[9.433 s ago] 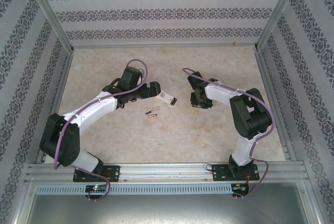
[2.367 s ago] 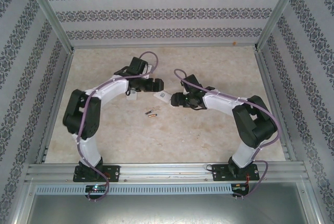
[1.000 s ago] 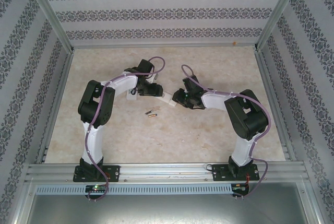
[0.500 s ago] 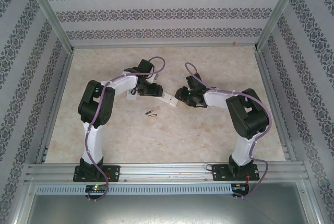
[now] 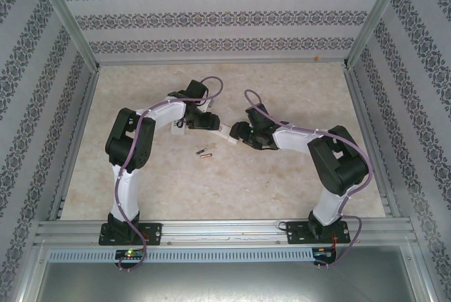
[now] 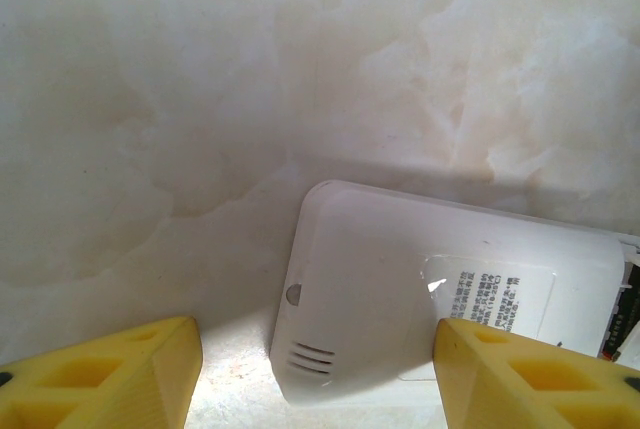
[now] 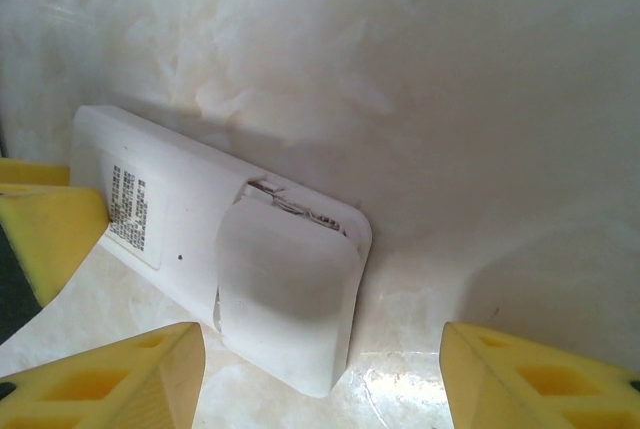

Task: Load the batteries into the remote control

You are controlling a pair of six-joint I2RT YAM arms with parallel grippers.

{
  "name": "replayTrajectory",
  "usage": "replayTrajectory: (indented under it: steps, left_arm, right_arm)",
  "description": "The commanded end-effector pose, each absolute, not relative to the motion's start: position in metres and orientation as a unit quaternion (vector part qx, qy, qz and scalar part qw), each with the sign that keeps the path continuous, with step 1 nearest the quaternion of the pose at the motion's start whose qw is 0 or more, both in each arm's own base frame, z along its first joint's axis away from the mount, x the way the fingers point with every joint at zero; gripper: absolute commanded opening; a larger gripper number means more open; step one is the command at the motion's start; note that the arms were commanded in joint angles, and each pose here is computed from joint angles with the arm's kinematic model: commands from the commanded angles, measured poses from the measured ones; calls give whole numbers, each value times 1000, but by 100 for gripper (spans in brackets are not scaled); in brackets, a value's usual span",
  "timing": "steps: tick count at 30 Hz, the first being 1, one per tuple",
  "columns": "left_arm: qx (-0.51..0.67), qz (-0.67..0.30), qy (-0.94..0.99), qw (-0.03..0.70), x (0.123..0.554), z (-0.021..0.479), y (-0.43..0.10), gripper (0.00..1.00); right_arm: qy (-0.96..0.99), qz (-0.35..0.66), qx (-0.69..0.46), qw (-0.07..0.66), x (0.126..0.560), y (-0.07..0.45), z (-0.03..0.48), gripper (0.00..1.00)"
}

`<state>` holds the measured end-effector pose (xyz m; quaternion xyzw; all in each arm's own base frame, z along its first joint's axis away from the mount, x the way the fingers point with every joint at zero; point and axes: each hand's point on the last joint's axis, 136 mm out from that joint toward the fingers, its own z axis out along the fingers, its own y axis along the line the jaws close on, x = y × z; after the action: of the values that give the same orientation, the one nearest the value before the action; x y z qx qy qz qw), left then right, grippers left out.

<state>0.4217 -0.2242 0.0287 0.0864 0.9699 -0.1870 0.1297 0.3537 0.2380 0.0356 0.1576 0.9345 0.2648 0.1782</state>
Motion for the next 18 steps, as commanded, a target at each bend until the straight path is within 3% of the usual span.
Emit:
replayTrajectory:
  steps: [1, 8, 13, 18]
  left_arm:
    - [91, -193, 971, 108, 412, 14, -226, 65]
    - [94, -188, 972, 108, 412, 14, -224, 65]
    - [94, -188, 972, 106, 412, 12, -224, 65]
    - [95, -188, 972, 106, 413, 13, -225, 65]
  right_arm:
    - [938, 246, 171, 176, 360, 241, 27, 63]
    - [945, 224, 172, 163, 362, 245, 13, 53]
    - [946, 228, 168, 158, 365, 250, 13, 54]
    - [943, 225, 181, 163, 372, 241, 17, 47]
